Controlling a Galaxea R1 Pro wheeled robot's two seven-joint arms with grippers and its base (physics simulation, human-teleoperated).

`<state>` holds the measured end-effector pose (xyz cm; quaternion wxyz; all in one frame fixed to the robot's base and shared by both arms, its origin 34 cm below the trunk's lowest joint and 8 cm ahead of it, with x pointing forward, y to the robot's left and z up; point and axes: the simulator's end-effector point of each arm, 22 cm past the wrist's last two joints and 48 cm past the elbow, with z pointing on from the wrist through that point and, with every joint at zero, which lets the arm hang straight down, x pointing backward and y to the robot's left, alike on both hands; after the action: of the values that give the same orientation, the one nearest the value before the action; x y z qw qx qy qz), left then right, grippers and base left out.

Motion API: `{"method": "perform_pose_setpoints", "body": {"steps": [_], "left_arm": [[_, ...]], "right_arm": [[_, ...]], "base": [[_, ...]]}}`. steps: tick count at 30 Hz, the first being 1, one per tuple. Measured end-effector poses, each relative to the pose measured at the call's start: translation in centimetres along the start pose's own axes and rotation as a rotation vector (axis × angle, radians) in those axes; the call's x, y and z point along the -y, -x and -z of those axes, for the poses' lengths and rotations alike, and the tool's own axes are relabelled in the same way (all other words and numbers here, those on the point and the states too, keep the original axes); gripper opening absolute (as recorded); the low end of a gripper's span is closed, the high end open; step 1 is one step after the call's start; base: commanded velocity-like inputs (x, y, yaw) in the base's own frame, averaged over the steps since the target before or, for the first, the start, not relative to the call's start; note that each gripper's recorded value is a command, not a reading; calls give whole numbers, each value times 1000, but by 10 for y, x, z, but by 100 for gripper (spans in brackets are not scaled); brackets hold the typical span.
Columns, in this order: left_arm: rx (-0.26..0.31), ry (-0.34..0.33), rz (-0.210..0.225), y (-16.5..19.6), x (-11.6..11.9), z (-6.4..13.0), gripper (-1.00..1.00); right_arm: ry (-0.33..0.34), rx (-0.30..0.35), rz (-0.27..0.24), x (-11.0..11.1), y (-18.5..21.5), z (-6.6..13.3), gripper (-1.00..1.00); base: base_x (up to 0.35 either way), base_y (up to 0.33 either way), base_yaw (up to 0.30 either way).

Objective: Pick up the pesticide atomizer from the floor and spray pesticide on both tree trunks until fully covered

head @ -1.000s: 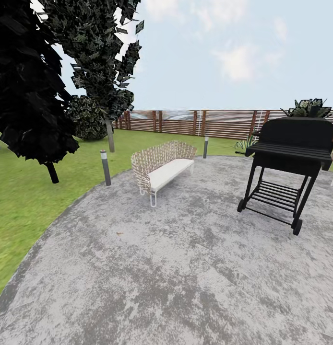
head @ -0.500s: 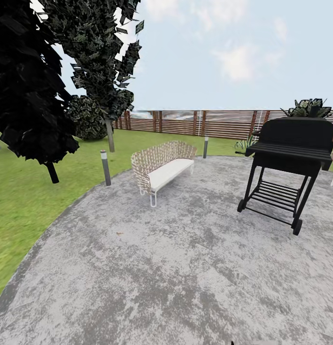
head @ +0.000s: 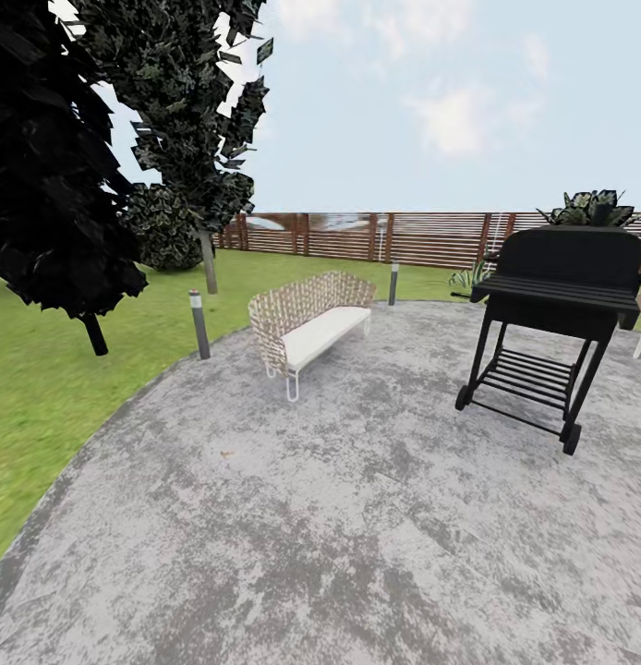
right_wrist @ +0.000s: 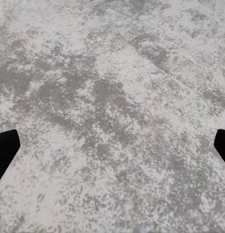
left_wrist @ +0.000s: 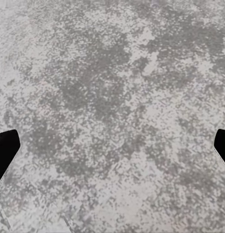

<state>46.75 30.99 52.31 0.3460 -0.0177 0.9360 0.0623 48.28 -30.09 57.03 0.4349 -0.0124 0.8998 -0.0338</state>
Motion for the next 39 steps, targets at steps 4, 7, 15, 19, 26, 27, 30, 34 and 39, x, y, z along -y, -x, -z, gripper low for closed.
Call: {"method": "perform_pose_setpoints", "body": {"steps": [4, 7, 15, 19, 26, 27, 30, 34, 39], "left_arm": [[5, -3, 0, 3, 2, -1, 100], [5, -3, 1, 4, 2, -1, 100], [5, -5, -1, 4, 1, -1, 100], [5, -6, -2, 4, 2, -1, 100], [6, -6, -2, 4, 1, -1, 100], [6, -6, -2, 4, 1, -1, 100], [6, -5, -3, 4, 1, -1, 100], [4, -5, -3, 3, 1, -1, 100], [3, -4, -2, -4, 2, -7, 100]], "right_arm": [[0, -2, -2, -1, -1, 0, 100], [0, -2, -2, -1, -1, 0, 100], [1, -3, -3, -2, -1, 0, 100], [1, -3, -3, -2, -1, 0, 100], [2, -4, -3, -2, -2, 0, 100], [2, -4, -3, -2, -2, 0, 100], [2, -3, -3, -2, -1, 0, 100], [2, -3, -3, -2, -1, 0, 100], [2, -3, -3, -3, -8, -5, 100]], "base": [[76, 11, -277], [3, 0, -279], [0, 0, -279], [0, 0, -279], [0, 0, -218], [0, 0, -56], [0, 0, -31], [0, 0, -9], [0, 0, -2]]}}
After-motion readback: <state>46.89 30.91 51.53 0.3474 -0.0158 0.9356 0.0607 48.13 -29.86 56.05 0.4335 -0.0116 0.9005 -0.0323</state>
